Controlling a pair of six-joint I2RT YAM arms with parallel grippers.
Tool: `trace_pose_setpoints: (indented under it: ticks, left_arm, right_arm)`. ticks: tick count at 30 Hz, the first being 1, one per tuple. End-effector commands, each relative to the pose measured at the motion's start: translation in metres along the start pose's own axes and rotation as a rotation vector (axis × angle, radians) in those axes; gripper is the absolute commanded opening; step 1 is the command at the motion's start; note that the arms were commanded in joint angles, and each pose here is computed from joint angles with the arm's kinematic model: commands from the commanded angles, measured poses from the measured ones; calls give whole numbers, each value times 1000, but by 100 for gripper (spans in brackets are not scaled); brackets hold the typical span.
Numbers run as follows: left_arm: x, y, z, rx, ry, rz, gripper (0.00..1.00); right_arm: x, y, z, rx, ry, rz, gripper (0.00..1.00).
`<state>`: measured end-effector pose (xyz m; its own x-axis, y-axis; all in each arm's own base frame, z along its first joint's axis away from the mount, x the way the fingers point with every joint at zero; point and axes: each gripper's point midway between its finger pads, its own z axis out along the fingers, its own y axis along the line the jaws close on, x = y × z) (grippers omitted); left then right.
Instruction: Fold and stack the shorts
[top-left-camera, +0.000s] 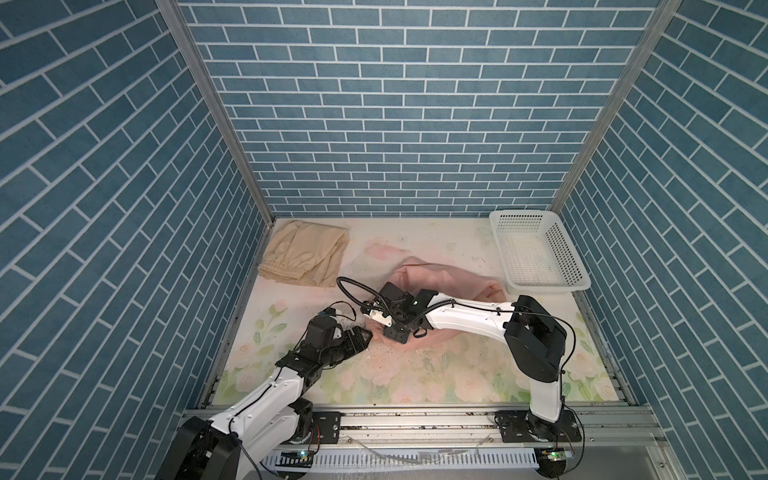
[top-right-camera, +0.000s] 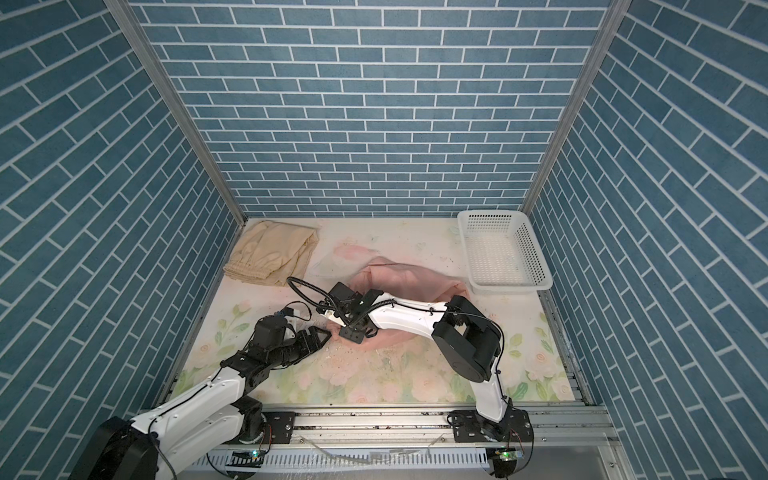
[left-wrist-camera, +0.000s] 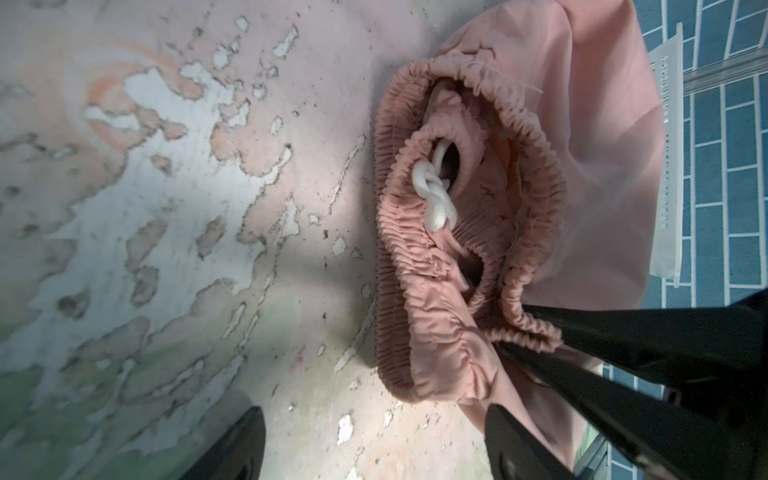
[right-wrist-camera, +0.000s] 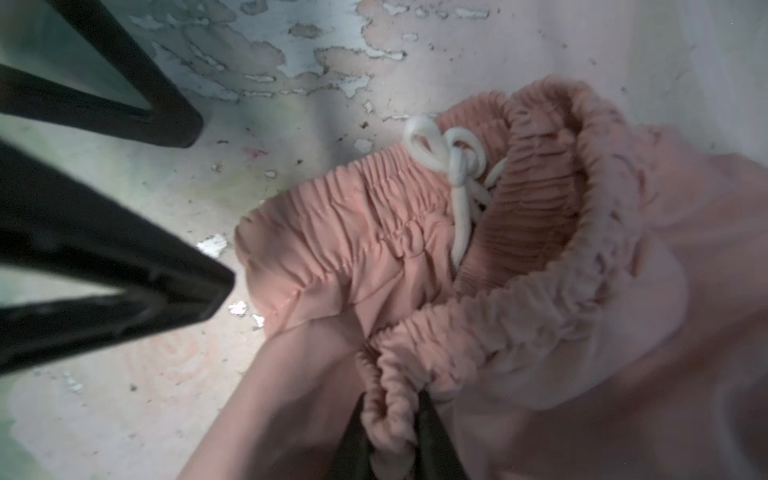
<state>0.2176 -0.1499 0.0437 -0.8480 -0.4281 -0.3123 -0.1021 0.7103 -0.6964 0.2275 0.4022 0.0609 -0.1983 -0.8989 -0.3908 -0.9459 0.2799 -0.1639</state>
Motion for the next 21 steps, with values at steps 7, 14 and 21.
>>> trace_pose_setpoints:
  ticks: [7,14,21]
  left_arm:
    - [-8,-15,11,17,4,39,84]
    - [-22,-33,29,63,3,37,82]
    - [-32,-49,49,111,21,27,62]
  right_arm:
    - [-30,-47,-61,57,-205,177,0]
    - [-27,-60,-84,40,-284,250,0]
    - [-15,-72,-91,65,-309,308,0]
